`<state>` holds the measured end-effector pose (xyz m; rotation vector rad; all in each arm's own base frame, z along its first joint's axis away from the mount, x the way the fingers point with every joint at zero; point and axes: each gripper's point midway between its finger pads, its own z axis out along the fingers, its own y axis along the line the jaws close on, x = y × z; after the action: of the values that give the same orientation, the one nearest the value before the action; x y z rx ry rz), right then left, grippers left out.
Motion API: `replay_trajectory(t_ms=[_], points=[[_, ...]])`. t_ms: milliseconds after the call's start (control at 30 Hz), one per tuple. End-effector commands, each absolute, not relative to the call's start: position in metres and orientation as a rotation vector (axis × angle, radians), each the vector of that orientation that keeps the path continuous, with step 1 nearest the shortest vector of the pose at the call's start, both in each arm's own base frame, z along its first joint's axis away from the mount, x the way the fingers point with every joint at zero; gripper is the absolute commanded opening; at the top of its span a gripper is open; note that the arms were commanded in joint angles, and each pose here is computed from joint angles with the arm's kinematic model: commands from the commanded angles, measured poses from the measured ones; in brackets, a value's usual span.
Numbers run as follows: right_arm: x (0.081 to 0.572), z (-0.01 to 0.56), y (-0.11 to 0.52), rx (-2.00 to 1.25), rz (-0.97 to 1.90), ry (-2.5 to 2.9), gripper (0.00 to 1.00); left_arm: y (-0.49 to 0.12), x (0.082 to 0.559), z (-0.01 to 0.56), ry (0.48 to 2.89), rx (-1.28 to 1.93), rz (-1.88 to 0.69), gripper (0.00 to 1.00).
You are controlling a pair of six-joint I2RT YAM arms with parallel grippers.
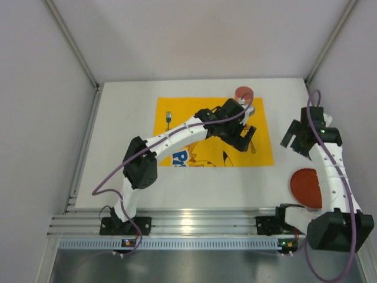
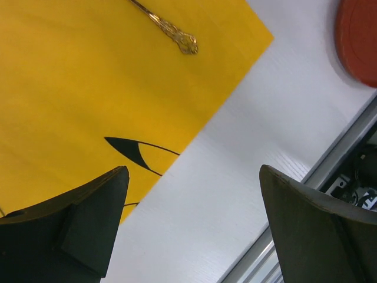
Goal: Set the dinner table for one person
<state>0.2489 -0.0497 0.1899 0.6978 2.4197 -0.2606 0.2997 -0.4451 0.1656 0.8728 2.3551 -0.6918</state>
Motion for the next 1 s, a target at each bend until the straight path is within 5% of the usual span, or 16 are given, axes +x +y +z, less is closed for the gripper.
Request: replay_trajectory(t_ms=[0, 267, 533, 733, 767, 867, 900, 967], points=[[0.212, 0.12, -0.045, 0.858, -0.182, 2.633, 0.95, -0.449, 0.298, 0.182, 2.316, 0.845, -0.793, 0.98], [0.219, 0.079, -0.061, 1.274, 0.003, 2.608, 0.89, -0.421, 0.277, 0.182, 2.346, 0.841, -0.773, 0.98], [0.224, 0.037, -0.104, 1.447, -0.107, 2.568, 0.87, -0.393, 0.266, 0.178, 2.382, 0.87, -0.694, 0.97], [0.224, -0.003, -0.11, 1.474, -0.167, 2.611, 0.72, -0.391, 0.269, 0.178, 2.392, 0.863, -0.693, 0.97], [0.224, -0.007, -0.113, 1.462, -0.187, 2.62, 0.68, -0.391, 0.27, 0.178, 2.394, 0.862, -0.693, 0.98], [0.229, -0.018, -0.125, 1.433, -0.274, 2.648, 0.4, -0.394, 0.272, 0.178, 2.401, 0.868, -0.693, 0.97], [0.236, -0.016, -0.13, 1.428, -0.283, 2.645, 0.21, -0.393, 0.272, 0.177, 2.406, 0.87, -0.688, 0.98], [0.241, -0.018, -0.134, 1.414, -0.303, 2.659, 0.05, -0.395, 0.274, 0.18, 2.4, 0.868, -0.692, 0.98]])
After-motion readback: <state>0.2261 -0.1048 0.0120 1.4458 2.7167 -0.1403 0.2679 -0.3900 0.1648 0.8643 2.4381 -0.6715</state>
